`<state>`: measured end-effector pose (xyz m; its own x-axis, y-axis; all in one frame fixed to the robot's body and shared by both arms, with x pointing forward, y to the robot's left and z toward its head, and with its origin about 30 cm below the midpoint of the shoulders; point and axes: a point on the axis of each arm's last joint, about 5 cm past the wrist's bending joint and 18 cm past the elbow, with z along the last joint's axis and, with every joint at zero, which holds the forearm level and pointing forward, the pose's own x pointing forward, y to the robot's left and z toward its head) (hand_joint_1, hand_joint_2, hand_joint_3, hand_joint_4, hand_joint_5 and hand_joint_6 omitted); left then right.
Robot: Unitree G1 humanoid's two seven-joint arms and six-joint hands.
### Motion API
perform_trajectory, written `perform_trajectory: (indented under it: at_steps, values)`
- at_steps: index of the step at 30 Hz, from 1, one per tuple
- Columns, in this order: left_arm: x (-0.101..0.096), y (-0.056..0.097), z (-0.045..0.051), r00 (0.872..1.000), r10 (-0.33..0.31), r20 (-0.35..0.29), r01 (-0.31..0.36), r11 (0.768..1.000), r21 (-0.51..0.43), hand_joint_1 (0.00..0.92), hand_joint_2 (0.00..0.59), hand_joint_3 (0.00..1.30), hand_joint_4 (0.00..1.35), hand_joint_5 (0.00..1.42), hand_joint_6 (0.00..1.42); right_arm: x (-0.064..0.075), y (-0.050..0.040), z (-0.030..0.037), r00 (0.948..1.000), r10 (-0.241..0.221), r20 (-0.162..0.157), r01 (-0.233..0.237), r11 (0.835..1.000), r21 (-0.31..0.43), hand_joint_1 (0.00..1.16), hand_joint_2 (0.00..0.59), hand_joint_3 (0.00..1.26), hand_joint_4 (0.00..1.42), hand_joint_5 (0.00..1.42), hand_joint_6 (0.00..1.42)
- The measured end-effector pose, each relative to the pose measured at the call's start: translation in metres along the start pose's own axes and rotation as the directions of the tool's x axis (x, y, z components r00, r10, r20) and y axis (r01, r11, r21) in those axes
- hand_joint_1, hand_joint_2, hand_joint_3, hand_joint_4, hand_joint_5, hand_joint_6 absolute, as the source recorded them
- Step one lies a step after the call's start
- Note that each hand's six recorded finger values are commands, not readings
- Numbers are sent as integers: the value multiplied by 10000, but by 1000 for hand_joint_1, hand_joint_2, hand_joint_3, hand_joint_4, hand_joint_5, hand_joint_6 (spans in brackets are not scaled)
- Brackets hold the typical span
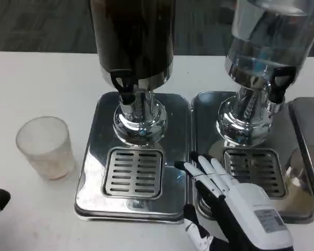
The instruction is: Grasp the cup under the faucet to collect the drink, then remove the cup.
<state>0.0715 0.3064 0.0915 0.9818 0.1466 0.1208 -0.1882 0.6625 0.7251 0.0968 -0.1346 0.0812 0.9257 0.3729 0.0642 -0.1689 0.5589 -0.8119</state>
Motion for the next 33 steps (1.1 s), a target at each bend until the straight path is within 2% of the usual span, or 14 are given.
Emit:
perform_trajectory:
  at_steps: [7,11,20,25,33]
  values:
    - [213,81,-128,9988,-295,-398,287,9994,-185,3,30,0,0,0,13,35,31,46,9998,-57,215,56,10000,74,483,585,137,22,0,118]
    - [283,82,-215,9964,-444,-721,412,9981,-459,55,32,0,0,2,9,49,53,63,9996,-108,262,104,9998,149,483,585,146,32,3,126]
    - [470,117,-346,9947,-564,-856,532,9978,-394,102,33,0,0,34,30,104,120,96,9990,-72,443,55,9993,367,483,585,154,34,3,134]
    - [566,89,-391,9938,-773,-798,755,9968,-257,109,35,0,0,44,35,129,131,109,9982,-238,551,216,9990,401,483,585,160,43,14,141]
    - [678,64,-425,9910,-1085,-779,1094,9940,80,111,38,0,0,55,38,151,165,99,9982,-183,573,159,9990,412,483,585,167,44,15,142]
